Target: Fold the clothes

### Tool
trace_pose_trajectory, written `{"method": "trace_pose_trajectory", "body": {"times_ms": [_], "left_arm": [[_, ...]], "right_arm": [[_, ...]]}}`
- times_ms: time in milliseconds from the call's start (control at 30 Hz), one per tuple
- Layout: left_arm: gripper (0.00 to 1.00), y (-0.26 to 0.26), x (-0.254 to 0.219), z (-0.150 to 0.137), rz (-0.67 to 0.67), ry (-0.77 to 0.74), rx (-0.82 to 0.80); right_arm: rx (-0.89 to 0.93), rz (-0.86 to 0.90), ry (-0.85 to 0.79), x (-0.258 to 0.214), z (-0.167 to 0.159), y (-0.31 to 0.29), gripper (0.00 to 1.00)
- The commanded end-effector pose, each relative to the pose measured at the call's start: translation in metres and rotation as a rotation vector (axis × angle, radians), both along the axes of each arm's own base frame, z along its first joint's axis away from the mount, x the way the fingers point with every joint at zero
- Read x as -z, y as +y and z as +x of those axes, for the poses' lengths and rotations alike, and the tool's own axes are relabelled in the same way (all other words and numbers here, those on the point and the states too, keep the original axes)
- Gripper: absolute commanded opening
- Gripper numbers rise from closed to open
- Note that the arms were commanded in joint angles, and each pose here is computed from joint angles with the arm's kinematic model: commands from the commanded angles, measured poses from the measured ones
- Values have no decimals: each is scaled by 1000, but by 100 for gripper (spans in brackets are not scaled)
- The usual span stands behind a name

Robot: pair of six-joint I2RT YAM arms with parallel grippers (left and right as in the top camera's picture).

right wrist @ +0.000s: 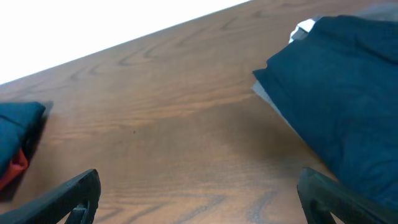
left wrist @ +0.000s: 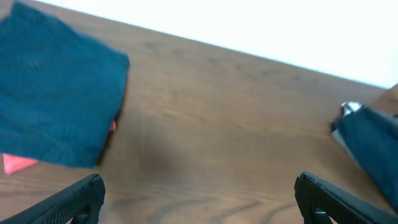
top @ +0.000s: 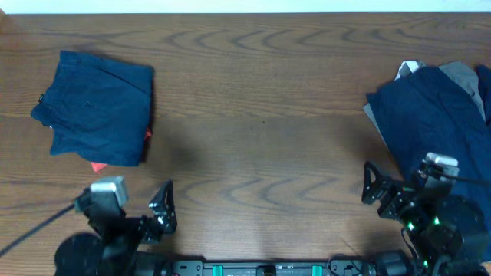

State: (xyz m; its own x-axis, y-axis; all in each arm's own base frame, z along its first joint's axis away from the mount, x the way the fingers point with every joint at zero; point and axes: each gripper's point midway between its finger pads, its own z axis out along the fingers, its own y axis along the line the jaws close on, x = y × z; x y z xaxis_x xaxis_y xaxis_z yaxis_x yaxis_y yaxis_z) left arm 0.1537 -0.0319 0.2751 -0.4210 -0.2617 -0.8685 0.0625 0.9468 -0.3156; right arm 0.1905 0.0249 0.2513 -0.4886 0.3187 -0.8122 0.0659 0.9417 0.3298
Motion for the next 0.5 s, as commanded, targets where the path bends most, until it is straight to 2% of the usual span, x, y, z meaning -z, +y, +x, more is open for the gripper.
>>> {"method": "trace_pose_trajectory", "body": {"times_ms": [0,467], "left_arm": [[98,4,-4,-5,-2,-39,-21],[98,5,2,-8,2,-15,-21]], "right_arm": [[20,-6,21,8,-4,-4,99],[20,-41,224,49,-33,-8,99]]}}
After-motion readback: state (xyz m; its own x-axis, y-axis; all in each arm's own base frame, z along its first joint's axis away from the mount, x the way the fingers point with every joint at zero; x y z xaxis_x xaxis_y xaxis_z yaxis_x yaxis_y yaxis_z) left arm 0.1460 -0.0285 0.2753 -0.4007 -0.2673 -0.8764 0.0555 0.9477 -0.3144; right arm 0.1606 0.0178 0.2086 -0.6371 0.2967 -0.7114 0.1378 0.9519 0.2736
